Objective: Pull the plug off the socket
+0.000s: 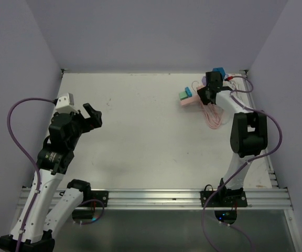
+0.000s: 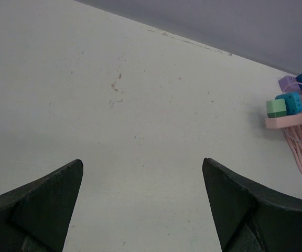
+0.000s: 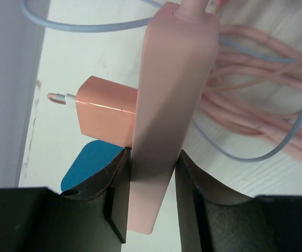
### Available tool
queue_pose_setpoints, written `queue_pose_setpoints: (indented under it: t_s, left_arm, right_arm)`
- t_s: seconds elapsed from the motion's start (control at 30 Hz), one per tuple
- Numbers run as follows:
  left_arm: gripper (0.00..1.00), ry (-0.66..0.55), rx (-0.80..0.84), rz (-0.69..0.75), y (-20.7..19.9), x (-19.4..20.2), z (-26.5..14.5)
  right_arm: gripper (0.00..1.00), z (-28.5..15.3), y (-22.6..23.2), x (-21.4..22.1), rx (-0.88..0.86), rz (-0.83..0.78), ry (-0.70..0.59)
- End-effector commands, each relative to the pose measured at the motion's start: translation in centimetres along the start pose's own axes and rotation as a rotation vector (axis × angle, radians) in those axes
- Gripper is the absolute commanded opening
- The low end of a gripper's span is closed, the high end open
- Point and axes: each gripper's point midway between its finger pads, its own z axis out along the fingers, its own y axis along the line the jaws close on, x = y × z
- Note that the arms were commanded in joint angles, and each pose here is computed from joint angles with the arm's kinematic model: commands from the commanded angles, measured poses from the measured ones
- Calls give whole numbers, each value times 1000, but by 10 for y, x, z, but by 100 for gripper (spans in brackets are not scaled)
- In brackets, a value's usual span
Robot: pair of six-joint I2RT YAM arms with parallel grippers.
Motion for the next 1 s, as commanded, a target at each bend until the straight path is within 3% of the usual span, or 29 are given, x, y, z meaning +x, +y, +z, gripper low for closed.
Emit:
queue_pose_setpoints:
  t_s: [0.0, 0.1, 0.27, 0.47, 0.6, 0.7, 0.97]
  left_arm:
    - [100, -23, 31, -8, -7, -5, 0]
    - [100, -34, 33, -2, -7, -7, -1]
    - [100, -42, 36, 4, -8, -11, -3]
    - [100, -59, 50, 3, -11, -20, -11]
    - [100, -58, 75, 6, -15, -21, -15]
    - [100, -31, 115, 12, -21, -13, -16]
    - [100, 93, 226, 15, -34, 26, -8]
  right_arm:
    - [0, -83, 100, -3, -389, -141, 29]
    - [0, -123, 126, 27, -524, -324, 93]
    - [0, -209, 156, 131, -821, -651, 322]
    - [0, -266, 118, 239, -939, -988, 489]
    - [0, -236, 58, 263, -841, -1027, 580]
    - [0, -220, 21, 263, -793, -1063, 579]
    - [0, -196, -31, 267, -707, -1004, 585]
